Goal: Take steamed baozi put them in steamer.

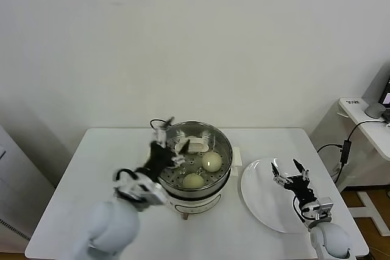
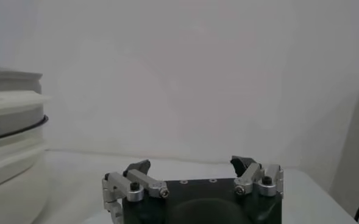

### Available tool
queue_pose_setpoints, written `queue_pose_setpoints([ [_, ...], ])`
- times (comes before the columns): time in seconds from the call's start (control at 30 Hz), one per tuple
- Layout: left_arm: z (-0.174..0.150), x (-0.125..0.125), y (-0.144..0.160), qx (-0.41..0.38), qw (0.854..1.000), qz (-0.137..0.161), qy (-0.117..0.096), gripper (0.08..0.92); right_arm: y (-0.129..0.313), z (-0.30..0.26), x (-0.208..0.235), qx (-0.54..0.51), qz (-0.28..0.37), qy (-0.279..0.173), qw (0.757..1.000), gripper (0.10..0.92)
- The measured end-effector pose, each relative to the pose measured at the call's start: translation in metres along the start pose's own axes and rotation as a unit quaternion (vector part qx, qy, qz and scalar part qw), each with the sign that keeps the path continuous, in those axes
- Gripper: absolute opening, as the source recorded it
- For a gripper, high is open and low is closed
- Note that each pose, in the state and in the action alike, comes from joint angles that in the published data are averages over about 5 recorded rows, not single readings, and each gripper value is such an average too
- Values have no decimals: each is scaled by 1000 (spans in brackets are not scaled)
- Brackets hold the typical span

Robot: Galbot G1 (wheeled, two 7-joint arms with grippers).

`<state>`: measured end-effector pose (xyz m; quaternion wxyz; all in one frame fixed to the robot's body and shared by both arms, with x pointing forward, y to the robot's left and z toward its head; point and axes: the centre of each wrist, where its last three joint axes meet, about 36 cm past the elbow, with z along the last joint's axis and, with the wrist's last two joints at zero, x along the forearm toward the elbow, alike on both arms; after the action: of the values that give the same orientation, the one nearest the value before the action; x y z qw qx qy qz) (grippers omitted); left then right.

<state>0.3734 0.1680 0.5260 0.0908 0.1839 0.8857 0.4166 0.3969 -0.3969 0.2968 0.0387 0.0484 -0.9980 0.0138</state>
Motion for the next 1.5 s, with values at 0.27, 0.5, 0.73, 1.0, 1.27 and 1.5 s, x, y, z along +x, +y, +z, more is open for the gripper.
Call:
queue_pose_setpoints([
  [0.27, 52, 16, 52, 210, 975, -65, 28, 823, 3, -5, 7, 0, 27, 9, 1000, 823],
  [0.5, 110, 30, 53, 319, 942, -73, 76, 823, 3, -12, 19, 4, 38, 11, 999, 823],
  [0.73, 150, 38, 41, 371, 918, -77, 120, 823, 3, -22, 34, 16, 44, 23, 999, 823],
  [1.0, 181, 44, 14, 401, 899, -68, 164, 823, 7, -32, 44, 14, 54, 32, 998, 823],
  [1.27, 202, 56, -12, 420, 883, -60, 199, 823, 10, -37, 52, 10, 60, 41, 997, 823],
  [1.5, 215, 60, -20, 428, 875, -64, 216, 823, 14, -39, 56, 5, 60, 46, 997, 823],
])
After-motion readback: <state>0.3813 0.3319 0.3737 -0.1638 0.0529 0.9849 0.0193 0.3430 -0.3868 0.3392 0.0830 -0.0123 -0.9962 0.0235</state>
